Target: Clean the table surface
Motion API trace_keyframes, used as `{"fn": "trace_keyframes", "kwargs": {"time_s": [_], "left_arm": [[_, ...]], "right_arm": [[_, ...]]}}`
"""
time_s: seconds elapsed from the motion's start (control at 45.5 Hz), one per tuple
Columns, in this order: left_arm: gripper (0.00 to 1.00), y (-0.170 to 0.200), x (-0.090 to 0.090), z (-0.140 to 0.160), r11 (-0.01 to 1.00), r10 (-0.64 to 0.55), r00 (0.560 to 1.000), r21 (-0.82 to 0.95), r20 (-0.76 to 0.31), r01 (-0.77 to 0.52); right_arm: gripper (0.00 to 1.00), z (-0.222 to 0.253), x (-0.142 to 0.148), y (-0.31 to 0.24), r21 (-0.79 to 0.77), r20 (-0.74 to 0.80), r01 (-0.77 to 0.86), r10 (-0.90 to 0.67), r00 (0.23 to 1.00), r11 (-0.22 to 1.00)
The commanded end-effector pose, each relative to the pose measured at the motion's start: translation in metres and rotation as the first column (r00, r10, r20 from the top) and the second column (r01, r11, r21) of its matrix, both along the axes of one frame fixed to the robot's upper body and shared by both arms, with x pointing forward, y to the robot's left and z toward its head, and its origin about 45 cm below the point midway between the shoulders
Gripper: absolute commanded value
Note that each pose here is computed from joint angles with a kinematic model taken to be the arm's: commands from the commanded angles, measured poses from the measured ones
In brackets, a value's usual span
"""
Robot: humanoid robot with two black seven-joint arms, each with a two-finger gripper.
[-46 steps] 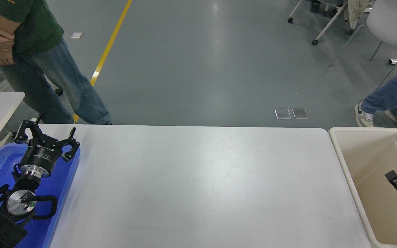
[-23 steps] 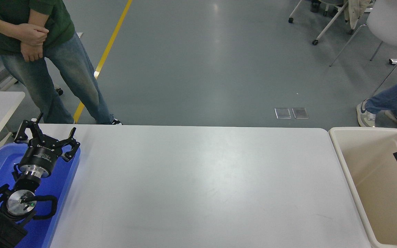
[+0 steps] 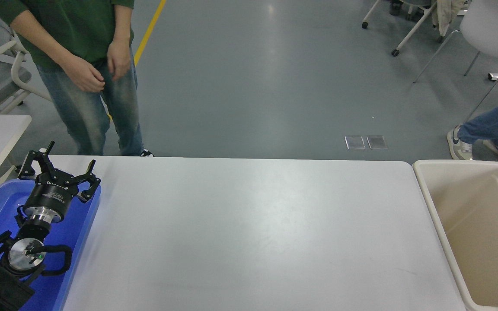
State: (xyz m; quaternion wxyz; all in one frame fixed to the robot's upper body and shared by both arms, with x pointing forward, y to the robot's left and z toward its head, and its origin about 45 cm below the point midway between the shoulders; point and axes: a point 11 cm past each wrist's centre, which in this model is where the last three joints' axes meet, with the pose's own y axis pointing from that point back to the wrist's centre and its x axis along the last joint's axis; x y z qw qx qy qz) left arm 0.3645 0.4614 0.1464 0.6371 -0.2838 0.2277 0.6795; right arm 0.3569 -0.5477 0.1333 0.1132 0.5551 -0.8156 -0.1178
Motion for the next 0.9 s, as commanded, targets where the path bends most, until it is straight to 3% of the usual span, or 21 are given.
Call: {"fn": "trace_keyframes", "kwargs": {"time_s": [0.0,0.286,0.659,0.879], "left_arm": [[1.00,0.000,0.000,0.000,1.000,-0.001,1.000,0.000,0.000,0.001],[1.00,0.000,0.000,0.000,1.000,-0.001,1.000,0.000,0.000,0.001],[1.00,0.000,0.000,0.000,1.000,-0.001,1.000,0.000,0.000,0.001],[1.00,0.000,0.000,0.000,1.000,-0.001,1.000,0.000,0.000,0.001]], "right_arm": [[1.00,0.046,0.031,0.037,0.261,0.286,-0.153,0.075,0.955,0.953],[1.00,0.070,0.057,0.113,0.398,0.453,-0.332,0.132,0.882,0.855],[1.00,0.007,0.049,0.195,0.571,0.403,-0.341,0.107,0.909,0.747],[1.00,-0.005,0.047,0.207,0.603,0.389,-0.323,0.085,0.917,0.729]]}}
